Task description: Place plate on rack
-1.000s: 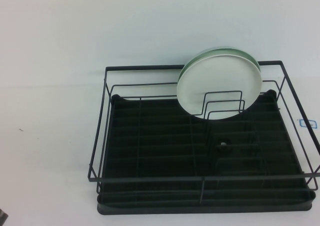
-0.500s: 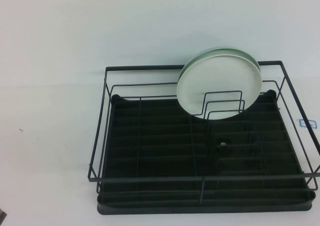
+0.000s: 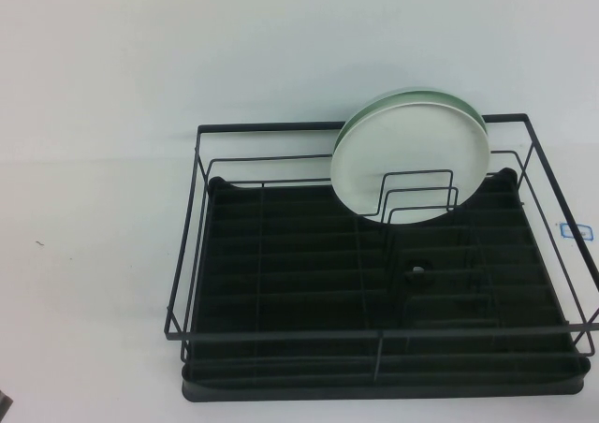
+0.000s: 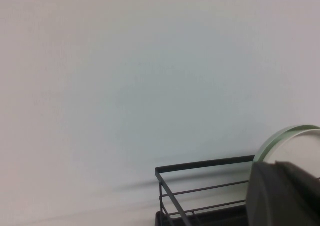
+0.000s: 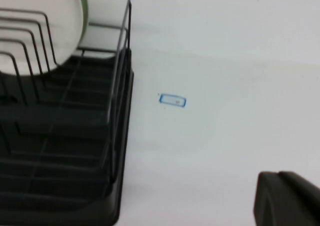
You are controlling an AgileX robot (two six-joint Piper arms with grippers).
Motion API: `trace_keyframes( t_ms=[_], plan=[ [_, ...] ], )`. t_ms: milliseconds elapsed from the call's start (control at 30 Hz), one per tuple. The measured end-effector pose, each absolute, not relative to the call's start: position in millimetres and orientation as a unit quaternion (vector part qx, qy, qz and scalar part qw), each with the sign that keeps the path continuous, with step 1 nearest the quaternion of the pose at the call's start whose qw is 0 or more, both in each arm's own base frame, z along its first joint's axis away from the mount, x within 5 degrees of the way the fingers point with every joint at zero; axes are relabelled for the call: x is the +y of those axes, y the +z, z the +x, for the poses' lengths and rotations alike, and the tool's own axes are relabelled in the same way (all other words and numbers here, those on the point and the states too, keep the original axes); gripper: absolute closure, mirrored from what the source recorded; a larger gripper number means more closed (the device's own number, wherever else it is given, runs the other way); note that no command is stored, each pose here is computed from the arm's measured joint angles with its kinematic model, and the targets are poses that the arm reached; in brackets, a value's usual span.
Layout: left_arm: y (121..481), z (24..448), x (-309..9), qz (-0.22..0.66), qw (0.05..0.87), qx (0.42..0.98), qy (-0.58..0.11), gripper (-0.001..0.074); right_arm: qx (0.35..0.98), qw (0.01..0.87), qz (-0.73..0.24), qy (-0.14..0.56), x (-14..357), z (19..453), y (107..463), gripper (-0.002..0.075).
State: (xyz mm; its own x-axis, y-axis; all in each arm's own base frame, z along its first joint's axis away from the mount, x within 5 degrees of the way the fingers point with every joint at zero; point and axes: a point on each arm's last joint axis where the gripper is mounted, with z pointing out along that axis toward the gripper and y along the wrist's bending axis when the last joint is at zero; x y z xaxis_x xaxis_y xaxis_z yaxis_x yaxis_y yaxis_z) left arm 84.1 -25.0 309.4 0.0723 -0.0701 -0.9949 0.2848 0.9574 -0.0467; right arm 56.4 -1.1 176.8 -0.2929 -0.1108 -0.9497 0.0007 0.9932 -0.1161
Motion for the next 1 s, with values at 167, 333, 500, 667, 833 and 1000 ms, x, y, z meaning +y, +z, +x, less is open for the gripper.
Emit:
trace_keyframes(
  t_ms=[167,333,500,667,833,1000],
  plan=[
    [309.4,84.0,-25.1,0.081,0.728,0.67,-0.122,0.0735,0.821,0.569,-0.027,-0.042,-1.3,52.1,166.6,0.0708],
    [309.4,84.0,-25.1,0.081,0.728,0.67,-0.122,0.0735,0.826,0.561,-0.028,-0.044,-1.5,50.5,164.1,0.0708],
    [309.8,83.4,-24.2,0.078,0.73,0.669,-0.119,0.0735,0.826,0.561,-0.029,-0.046,-1.7,50.5,164.1,0.0708],
    [315.1,72.3,-17.9,0.059,0.754,0.646,-0.101,0.0735,0.826,0.558,-0.044,-0.071,-4.0,50.4,164.0,0.0708],
    [313.4,51.4,-11.1,0.044,0.79,0.608,-0.064,0.0735,0.823,0.553,-0.066,-0.11,-7.6,50.1,164.3,0.0708],
    [251.6,52.5,-5.3,0.019,0.765,0.644,-0.021,0.0735,0.823,0.553,-0.066,-0.11,-7.6,50.1,164.3,0.0708]
  ],
)
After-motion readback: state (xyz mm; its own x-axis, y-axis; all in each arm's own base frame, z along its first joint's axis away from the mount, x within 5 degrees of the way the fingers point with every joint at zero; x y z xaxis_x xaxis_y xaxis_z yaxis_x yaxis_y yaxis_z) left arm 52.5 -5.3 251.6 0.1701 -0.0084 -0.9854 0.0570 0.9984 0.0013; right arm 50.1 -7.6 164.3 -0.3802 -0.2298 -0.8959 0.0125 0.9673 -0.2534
